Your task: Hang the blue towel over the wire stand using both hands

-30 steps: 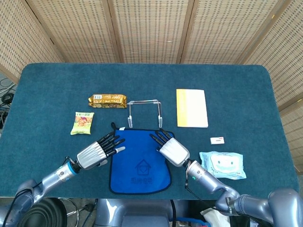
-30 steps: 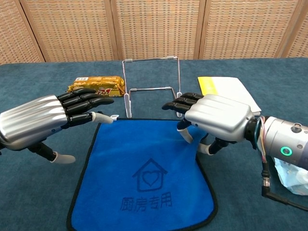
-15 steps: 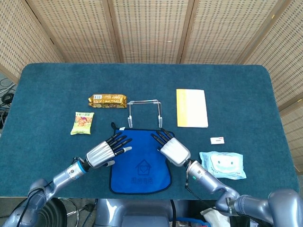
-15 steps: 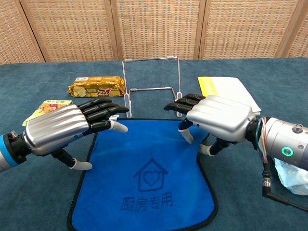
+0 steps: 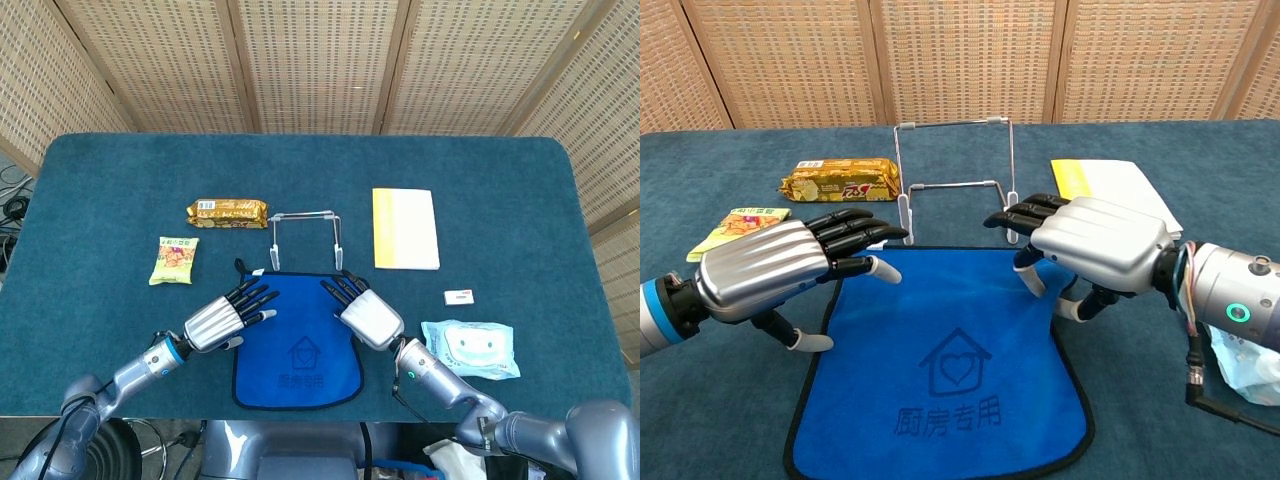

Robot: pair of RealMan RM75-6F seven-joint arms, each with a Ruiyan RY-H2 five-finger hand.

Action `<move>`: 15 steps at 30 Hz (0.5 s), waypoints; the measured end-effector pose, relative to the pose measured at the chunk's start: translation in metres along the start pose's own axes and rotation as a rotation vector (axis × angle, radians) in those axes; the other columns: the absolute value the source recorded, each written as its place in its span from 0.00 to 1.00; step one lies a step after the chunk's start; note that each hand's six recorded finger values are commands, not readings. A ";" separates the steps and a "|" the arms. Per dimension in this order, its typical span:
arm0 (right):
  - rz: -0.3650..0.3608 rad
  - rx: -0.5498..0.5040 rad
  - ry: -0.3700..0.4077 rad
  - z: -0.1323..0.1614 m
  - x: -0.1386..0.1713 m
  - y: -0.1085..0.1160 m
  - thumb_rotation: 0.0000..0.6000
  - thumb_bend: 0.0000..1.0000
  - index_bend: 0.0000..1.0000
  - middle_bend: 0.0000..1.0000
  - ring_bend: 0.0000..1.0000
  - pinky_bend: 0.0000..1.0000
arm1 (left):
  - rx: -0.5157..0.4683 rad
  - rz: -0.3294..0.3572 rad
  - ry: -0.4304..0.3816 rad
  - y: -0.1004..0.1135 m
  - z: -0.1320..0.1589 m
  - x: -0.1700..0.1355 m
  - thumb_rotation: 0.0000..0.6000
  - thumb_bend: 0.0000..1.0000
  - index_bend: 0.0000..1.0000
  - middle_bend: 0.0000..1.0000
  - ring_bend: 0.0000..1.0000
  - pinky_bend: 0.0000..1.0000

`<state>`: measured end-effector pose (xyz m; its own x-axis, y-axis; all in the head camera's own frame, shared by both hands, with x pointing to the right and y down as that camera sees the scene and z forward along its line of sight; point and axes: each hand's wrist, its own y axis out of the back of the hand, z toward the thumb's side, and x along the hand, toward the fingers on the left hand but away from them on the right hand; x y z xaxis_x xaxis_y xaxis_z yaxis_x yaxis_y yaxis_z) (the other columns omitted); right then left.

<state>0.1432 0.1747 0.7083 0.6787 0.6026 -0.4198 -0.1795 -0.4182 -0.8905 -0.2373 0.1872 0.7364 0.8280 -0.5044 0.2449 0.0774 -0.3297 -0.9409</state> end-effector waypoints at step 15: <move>0.001 -0.011 -0.010 -0.001 0.004 0.000 1.00 0.52 0.68 0.06 0.00 0.05 | -0.007 0.005 -0.011 -0.001 0.007 0.015 1.00 0.12 0.31 0.00 0.00 0.00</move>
<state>0.1468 0.1768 0.7066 0.6710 0.6092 -0.4226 -0.1720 -0.4265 -0.8880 -0.2215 0.1855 0.7393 0.8346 -0.4972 0.2371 0.0689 -0.3328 -0.9405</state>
